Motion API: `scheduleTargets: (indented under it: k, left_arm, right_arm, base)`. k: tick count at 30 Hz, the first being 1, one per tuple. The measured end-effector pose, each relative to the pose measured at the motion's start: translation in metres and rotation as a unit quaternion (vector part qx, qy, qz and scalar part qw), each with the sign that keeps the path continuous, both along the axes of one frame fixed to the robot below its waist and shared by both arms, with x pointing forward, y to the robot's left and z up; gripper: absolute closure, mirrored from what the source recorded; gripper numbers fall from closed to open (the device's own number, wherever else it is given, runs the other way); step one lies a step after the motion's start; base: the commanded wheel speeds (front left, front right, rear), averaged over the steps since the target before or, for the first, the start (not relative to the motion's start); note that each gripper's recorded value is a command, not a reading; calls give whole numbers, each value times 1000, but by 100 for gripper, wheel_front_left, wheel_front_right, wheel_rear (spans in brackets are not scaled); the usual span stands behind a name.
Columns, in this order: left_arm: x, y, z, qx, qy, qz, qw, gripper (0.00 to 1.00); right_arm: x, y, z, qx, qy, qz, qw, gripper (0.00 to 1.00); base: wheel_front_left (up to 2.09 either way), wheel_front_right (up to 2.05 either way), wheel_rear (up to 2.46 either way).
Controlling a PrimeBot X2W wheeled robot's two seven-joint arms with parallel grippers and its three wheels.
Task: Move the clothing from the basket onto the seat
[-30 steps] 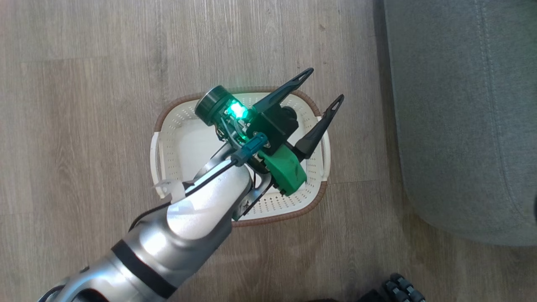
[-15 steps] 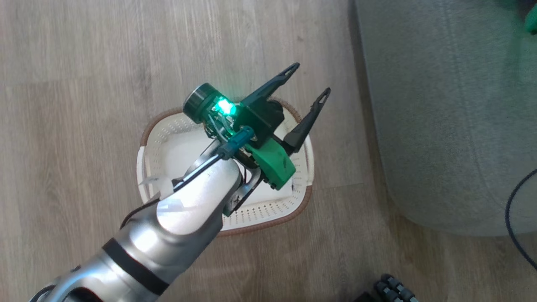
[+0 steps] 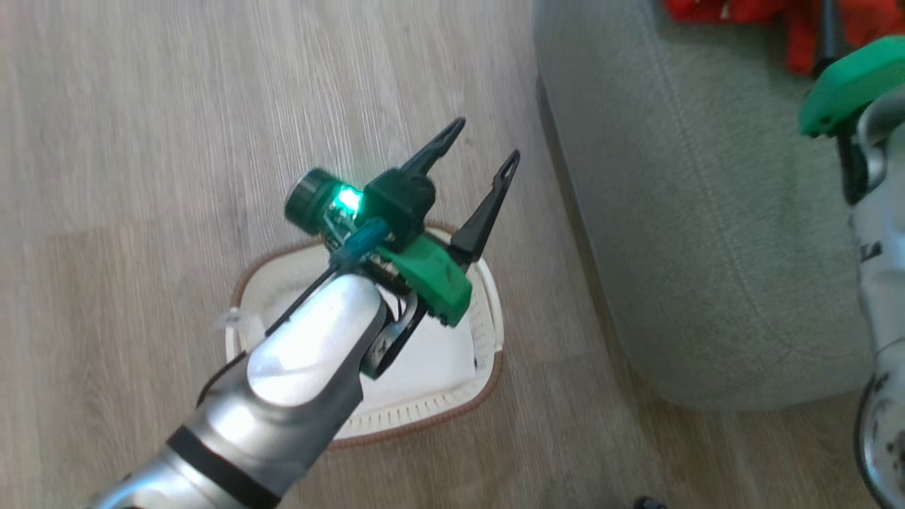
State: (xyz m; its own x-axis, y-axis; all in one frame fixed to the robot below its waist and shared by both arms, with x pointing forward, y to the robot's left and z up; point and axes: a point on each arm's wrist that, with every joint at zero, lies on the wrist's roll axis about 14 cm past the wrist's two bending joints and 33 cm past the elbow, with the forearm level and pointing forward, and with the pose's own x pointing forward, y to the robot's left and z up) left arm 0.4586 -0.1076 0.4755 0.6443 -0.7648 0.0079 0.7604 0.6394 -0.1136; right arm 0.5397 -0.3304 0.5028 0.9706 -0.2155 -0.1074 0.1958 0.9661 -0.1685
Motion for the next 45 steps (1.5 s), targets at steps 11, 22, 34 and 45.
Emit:
scheduleTargets:
  k: [11,22,34,45]
  left_arm:
    - [-17,41,19,-8,9,84,996,0]
    - [-33,114,38,-19,0,207,978,0]
    - [-76,194,18,2,19,322,947,0]
    - [-111,251,8,-7,36,410,912,0]
  right_arm:
    - [-32,38,40,8,-56,59,997,0]
    - [-60,100,52,35,-96,128,986,0]
    - [-101,168,47,85,-122,177,973,0]
    - [-139,179,30,138,-124,180,966,0]
  base:
    - [0,0,0]
    - [0,0,0]
    - [0,0,0]
    - [0,0,0]
